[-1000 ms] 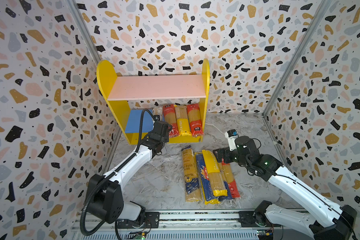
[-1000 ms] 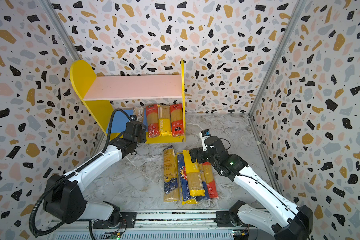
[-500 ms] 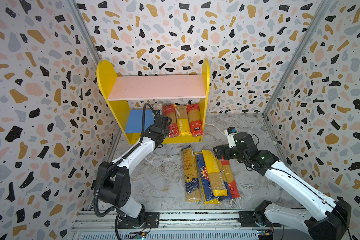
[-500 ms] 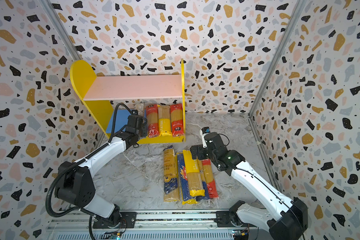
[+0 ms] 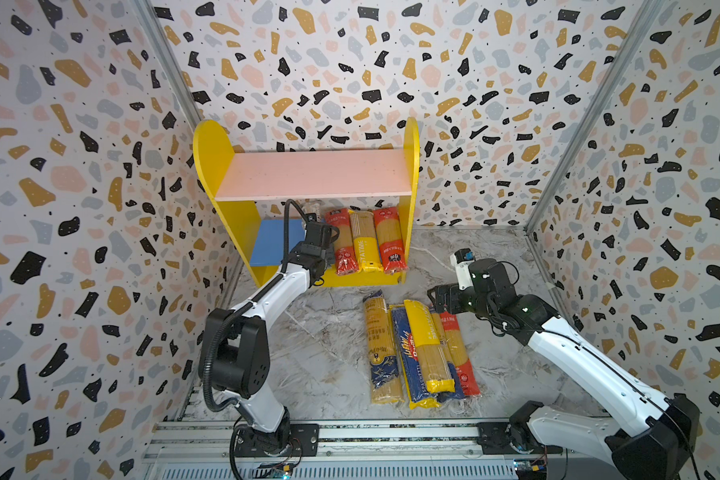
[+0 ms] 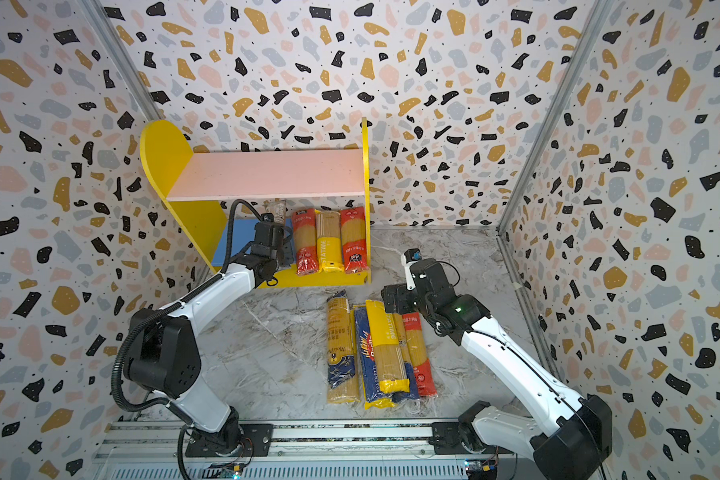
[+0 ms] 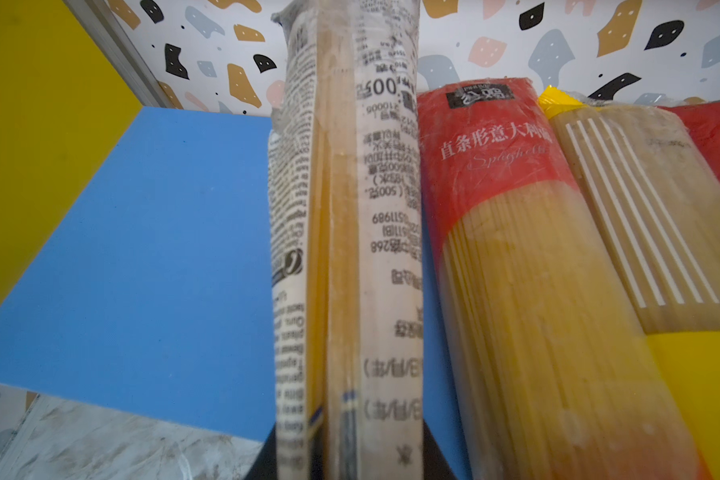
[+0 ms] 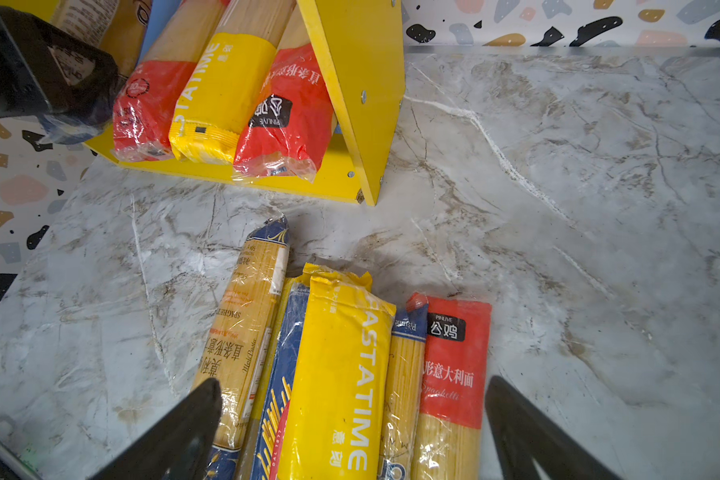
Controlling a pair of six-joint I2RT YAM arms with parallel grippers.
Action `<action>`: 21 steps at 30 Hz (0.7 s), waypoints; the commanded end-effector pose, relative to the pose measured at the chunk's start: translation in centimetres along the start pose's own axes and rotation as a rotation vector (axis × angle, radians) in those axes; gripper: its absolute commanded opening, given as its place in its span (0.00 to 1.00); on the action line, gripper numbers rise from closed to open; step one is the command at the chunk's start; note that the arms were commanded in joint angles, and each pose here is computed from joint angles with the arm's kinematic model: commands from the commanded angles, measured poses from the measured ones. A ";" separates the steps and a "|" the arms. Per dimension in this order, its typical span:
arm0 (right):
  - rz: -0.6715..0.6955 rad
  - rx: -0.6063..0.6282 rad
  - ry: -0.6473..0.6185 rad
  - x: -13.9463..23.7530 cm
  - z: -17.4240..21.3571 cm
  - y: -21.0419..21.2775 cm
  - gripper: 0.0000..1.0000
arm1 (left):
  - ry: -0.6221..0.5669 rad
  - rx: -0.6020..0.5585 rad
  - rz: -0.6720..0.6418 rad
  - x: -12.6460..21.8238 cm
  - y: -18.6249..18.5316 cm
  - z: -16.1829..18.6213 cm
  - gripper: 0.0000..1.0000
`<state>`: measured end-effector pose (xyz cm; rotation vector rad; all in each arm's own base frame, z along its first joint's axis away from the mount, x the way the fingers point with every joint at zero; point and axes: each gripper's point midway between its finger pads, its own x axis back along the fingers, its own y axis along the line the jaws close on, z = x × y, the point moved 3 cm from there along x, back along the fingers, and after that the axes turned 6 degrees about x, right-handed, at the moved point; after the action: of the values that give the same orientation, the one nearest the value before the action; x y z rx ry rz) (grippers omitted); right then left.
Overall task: Place and organize the pasta boxes and bags onto the shelf
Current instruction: 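Set the white-label bag beside the red bag and open the left gripper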
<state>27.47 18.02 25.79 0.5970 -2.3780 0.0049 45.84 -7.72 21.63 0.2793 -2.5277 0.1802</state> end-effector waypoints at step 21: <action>-0.048 -0.038 -0.036 2.1 0.2 0.7 0.99 | -0.139 0.177 0.123 7.5 1.7 -1.2 0.90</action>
<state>26.54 17.92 26.65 0.6329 -2.3871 -0.0446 41.39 -6.84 26.50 0.2355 -2.6668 0.3763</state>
